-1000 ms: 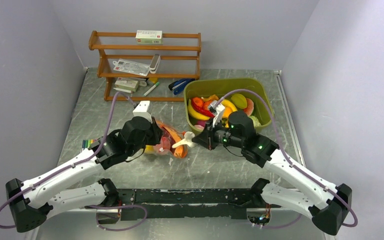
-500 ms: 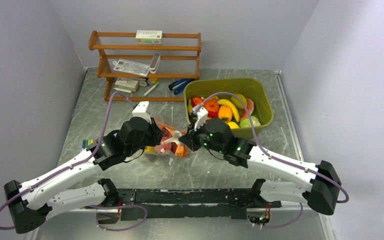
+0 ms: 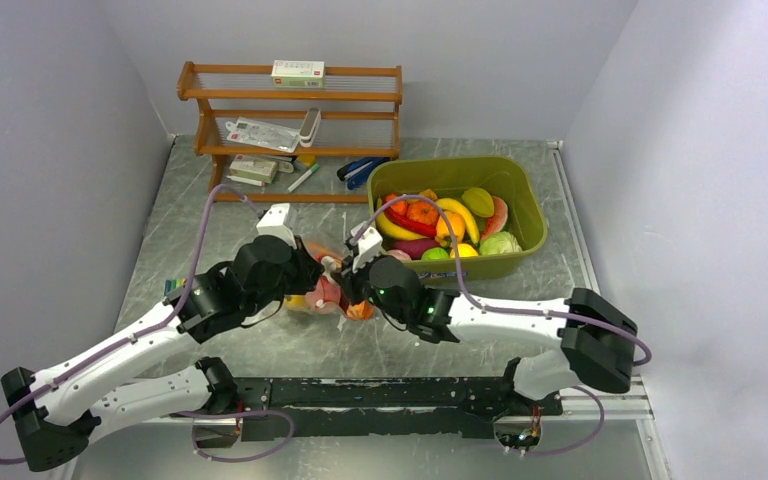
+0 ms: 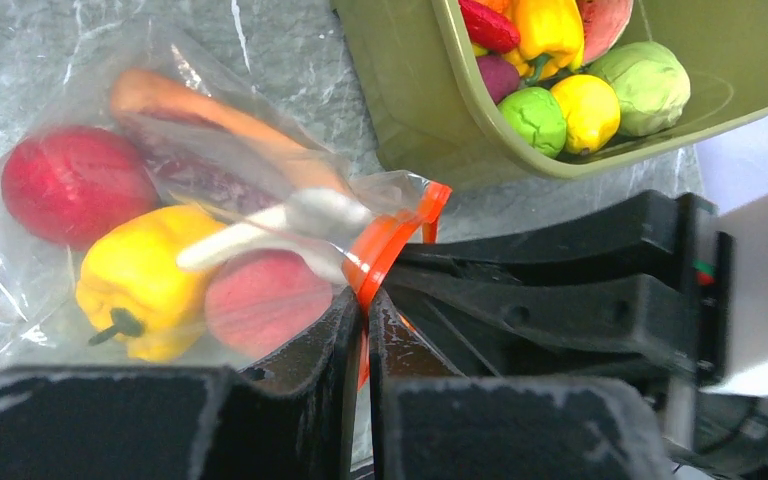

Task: Place the food in the zip-top bag and seal the zipper
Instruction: Place the fake vegetable in the zipper food storage bag.

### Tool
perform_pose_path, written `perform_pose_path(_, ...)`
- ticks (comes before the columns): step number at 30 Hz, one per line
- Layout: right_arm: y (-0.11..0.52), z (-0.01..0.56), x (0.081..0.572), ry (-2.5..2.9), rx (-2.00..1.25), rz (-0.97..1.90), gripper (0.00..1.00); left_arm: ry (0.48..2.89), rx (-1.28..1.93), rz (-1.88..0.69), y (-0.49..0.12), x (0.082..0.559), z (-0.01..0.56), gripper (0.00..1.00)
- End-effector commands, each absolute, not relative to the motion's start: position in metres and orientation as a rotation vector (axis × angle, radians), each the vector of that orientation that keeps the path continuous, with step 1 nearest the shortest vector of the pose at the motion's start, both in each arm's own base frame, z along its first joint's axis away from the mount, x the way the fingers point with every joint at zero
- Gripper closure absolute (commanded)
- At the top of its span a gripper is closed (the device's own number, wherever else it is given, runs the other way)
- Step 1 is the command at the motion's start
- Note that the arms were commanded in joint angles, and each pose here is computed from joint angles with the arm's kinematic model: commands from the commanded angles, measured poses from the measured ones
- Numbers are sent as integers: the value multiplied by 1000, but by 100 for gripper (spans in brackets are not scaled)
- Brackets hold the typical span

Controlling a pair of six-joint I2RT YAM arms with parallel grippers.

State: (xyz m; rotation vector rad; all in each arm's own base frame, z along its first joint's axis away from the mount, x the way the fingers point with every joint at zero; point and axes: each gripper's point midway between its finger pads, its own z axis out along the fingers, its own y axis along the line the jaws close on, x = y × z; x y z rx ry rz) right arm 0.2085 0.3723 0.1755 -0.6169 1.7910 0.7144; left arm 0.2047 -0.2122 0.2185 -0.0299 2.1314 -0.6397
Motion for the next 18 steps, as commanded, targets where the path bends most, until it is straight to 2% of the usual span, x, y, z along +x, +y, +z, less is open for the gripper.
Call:
perform_pose_path(1,392,197,230,1688,-544,693,99,2086,-94,-648,-204,208,244,93)
perform_pose_path(10,434,190,240,1645,-592,734,84,2117,-141,-618,-193,203,230,93)
perform_pose_path(13,441,186,247,1659,-612,696,73,2133,-178,-590,-185,200,222,93)
perform_pose_path(15,441,184,252,1657,-618,671,68,2136,-212,-588,-181,199,218,93)
perform_pose_path(18,439,182,260,1661,-612,670,67,2143,-226,-602,-180,196,212,93)
